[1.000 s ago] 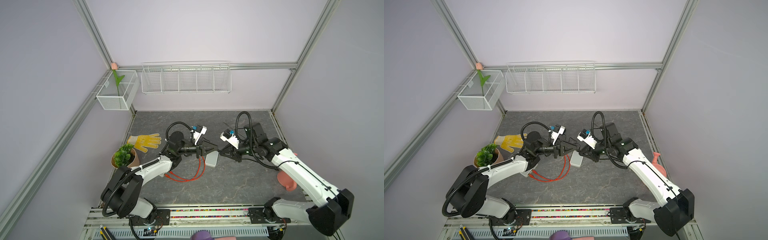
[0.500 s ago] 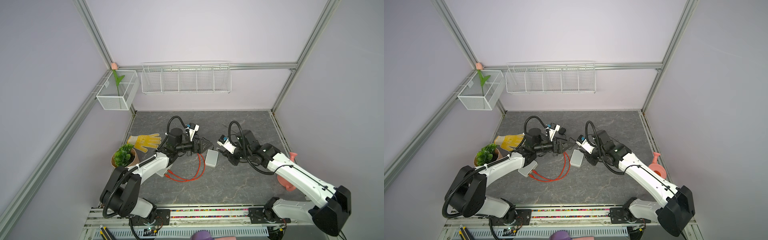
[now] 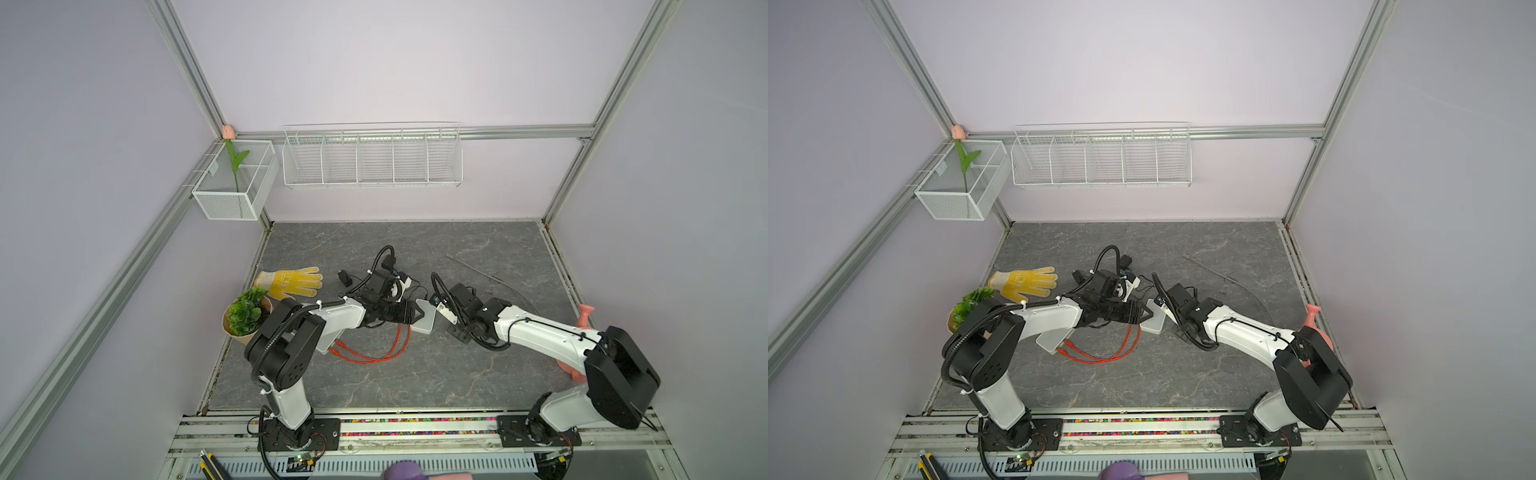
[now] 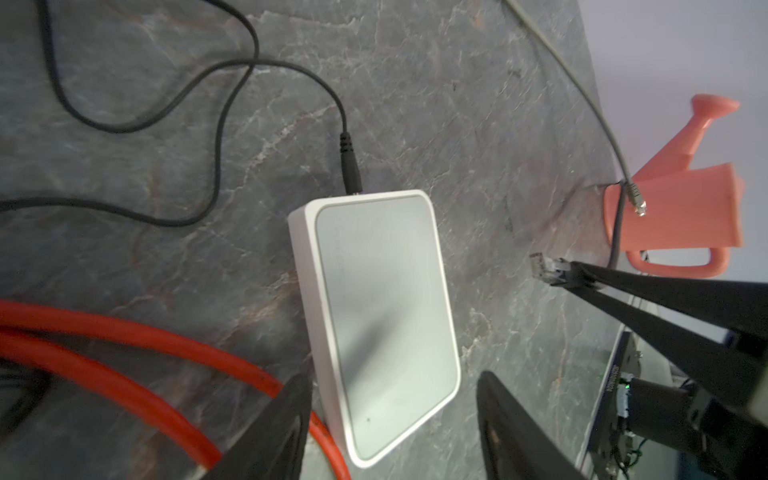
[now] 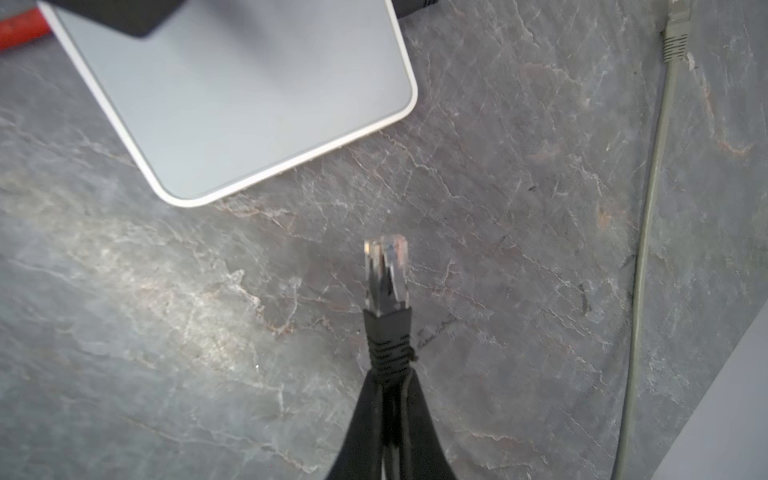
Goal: Insert the plug into the switch port
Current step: 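Grasp the white box with the left gripper while right aligns the plug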
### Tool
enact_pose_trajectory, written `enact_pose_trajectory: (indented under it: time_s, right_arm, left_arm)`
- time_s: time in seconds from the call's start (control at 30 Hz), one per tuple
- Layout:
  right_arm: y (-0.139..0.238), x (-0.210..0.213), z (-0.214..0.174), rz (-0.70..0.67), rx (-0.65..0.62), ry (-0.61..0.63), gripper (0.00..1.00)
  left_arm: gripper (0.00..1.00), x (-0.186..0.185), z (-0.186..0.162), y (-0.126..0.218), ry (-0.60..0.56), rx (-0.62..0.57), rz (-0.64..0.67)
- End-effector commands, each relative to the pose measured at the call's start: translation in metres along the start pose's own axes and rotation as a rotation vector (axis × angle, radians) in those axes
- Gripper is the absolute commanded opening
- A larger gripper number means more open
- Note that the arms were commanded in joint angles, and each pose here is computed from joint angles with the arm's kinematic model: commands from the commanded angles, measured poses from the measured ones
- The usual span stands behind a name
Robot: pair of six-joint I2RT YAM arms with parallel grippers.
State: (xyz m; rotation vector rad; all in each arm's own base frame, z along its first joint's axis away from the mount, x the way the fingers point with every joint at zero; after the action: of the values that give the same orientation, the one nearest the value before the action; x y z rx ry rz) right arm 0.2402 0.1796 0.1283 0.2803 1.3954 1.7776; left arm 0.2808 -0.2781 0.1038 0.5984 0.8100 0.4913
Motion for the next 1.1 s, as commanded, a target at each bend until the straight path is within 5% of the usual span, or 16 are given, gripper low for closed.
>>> enact_pose_trajectory:
  time_s: [0.0, 0.4, 1.07]
  right_arm:
    - [-0.007, 0.009, 0.003, 0.049, -0.044, -0.008, 0.07]
    - [-0.037, 0.025, 0.002, 0.108, 0.003, 0.028, 0.06]
    - [-0.026, 0.047, 0.013, 0.142, -0.042, 0.095, 0.06]
  left_arm:
    - [0.58, 0.003, 0.010, -0.001, -0.004, -0.011, 0.035]
    - [0.37, 0.017, 0.004, -0.015, 0.020, 0.049, 0.087]
    - [0.26, 0.021, 0.005, -0.025, 0.028, 0.124, 0.084]
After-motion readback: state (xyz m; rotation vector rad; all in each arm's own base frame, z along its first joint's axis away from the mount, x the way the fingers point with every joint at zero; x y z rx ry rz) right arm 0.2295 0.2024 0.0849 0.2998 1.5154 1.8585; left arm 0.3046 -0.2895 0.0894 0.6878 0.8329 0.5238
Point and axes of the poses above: each gripper's point midway between its finger pads, its own y axis back along the fingers, its own x axis along the line the jaws close on, z = x × y, the point moved 7 cm from there along y, back along the fingers, and after that the axes turned 10 degrees about -y, right-handed, at the moved point
